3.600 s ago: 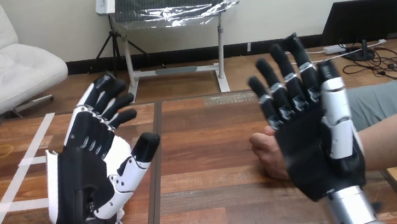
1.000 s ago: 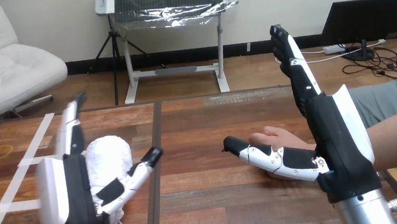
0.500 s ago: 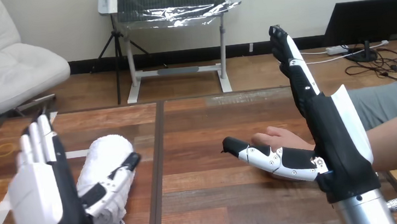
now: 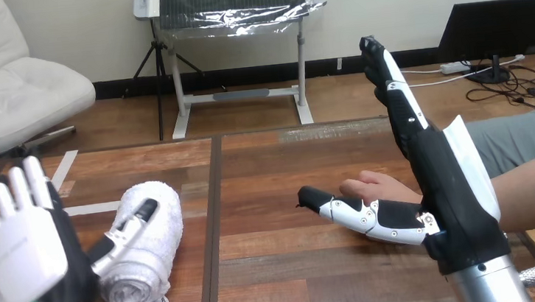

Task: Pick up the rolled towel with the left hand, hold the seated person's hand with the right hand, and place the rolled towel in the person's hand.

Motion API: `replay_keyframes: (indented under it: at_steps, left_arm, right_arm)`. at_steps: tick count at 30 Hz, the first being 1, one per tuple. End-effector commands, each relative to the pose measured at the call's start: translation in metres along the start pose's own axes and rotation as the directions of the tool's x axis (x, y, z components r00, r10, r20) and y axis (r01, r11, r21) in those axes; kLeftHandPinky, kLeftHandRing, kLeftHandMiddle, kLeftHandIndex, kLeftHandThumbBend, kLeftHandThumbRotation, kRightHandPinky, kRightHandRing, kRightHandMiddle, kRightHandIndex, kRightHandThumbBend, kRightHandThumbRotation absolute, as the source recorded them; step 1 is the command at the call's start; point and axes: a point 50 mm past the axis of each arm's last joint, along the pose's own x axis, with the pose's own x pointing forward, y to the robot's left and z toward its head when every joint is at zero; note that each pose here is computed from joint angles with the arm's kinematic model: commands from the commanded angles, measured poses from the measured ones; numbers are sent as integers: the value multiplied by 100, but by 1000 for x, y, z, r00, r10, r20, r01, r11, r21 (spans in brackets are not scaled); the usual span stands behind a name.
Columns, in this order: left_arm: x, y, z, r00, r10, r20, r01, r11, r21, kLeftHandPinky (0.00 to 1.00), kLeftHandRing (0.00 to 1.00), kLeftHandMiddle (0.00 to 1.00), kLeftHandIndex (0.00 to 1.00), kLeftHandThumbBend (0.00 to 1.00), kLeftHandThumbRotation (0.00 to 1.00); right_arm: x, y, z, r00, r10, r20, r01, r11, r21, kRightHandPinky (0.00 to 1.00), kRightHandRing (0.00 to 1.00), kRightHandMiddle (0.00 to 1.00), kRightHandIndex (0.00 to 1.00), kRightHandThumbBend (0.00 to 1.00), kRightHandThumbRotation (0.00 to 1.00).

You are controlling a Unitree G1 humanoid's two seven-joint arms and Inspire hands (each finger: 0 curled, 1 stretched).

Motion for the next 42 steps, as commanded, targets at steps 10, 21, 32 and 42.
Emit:
replay_keyframes:
  at_steps: [10,21,32,42]
  left_arm:
    - [42,-2,10,999,37,12,-38,993,112,100,100,100,100,100,89]
    - [51,-9,10,998,-56,-37,60,993,102,100,100,100,100,100,92]
    - [57,-13,14,977,-194,-83,194,981,-10,100,99,100,100,100,92]
    - [60,-18,21,944,-321,-79,307,940,-151,93,96,98,98,100,88]
  right_arm:
    - [8,-5,13,997,-16,78,17,1000,-10,100,100,100,100,74,0]
    - [8,-5,13,998,-13,69,14,1000,-6,100,100,100,100,73,0]
    - [8,-6,13,998,-12,66,13,1000,-5,100,100,100,100,72,0]
    - [8,-7,13,998,-6,58,6,1000,-3,100,100,100,100,71,0]
